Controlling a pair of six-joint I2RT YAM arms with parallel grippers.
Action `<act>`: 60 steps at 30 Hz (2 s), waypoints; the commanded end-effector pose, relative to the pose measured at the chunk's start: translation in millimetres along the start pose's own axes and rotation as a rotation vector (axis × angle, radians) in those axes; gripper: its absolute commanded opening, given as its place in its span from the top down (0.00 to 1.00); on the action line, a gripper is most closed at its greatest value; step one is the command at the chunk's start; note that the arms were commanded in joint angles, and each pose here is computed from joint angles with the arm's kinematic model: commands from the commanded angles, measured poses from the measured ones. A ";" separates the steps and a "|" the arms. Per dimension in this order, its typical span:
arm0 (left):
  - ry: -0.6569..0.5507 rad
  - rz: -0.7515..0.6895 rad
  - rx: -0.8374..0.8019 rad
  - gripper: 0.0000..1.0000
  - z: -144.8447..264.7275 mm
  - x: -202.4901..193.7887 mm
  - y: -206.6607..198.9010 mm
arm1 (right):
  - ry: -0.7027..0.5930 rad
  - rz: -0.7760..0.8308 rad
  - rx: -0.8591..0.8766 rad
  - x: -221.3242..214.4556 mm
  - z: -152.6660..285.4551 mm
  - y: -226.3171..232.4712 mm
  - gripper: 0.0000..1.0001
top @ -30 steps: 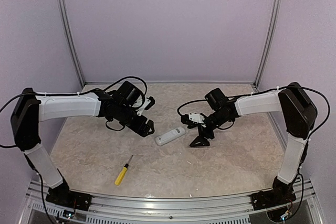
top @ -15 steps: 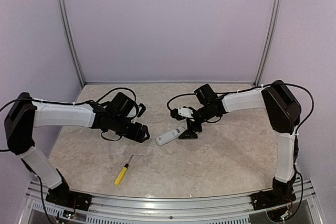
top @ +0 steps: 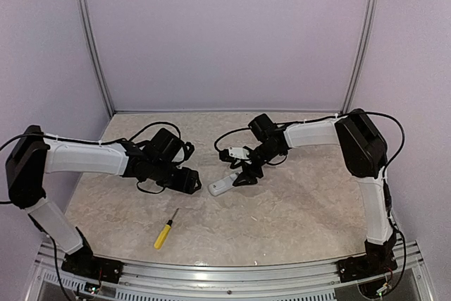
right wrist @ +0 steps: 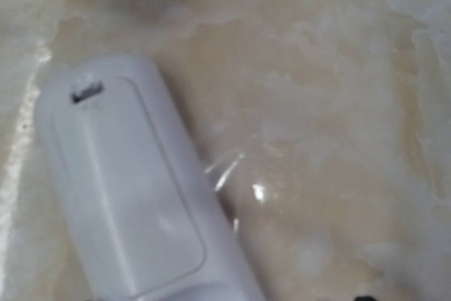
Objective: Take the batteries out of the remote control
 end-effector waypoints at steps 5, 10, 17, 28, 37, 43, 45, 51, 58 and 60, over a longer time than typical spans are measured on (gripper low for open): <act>-0.031 0.019 -0.002 0.26 2.8 1.5 -0.7 | 0.144 -0.068 0.127 -20.8 -13.7 25.7 0.33; -0.038 0.057 -0.031 0.26 3.7 3.9 2.3 | 0.142 -0.080 0.102 -21.0 -8.0 34.3 0.42; -0.055 0.141 -0.080 0.29 4.4 6.4 7.7 | 0.123 -0.110 0.054 -19.7 -1.5 47.0 0.54; 0.006 0.356 0.020 0.36 3.1 22.6 6.3 | 0.073 -0.175 -0.071 -7.9 -0.5 62.8 0.75; -0.039 0.377 -0.095 0.47 0.9 49.3 -23.0 | 0.087 -0.288 -0.184 -1.0 -1.7 70.9 0.76; -0.030 0.269 -0.245 0.52 -16.8 42.0 -6.9 | 0.097 -0.297 -0.205 -1.3 -0.7 70.0 0.76; -0.008 0.262 -0.324 0.52 -24.2 39.8 -1.7 | 0.099 -0.298 -0.200 -1.3 -1.5 69.9 0.76; 0.040 0.206 -0.400 0.56 -45.6 42.9 -6.2 | 0.092 -0.301 -0.196 1.4 -0.6 68.9 0.77; 0.061 0.201 -0.401 0.57 -60.3 48.2 -9.4 | 0.101 -0.294 -0.192 2.6 0.0 68.1 0.77; 0.059 0.198 -0.396 0.57 -61.6 49.3 -11.1 | 0.102 -0.292 -0.193 3.1 0.3 67.6 0.77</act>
Point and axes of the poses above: each gripper's point midway between its finger pads, its own z axis back along the fingers, its own y axis along the line the jaws close on, x = y × z, the point moved 9 cm from there along z, back along the fingers, and after that the axes turned 3 degrees about z, right-handed, at the moved point
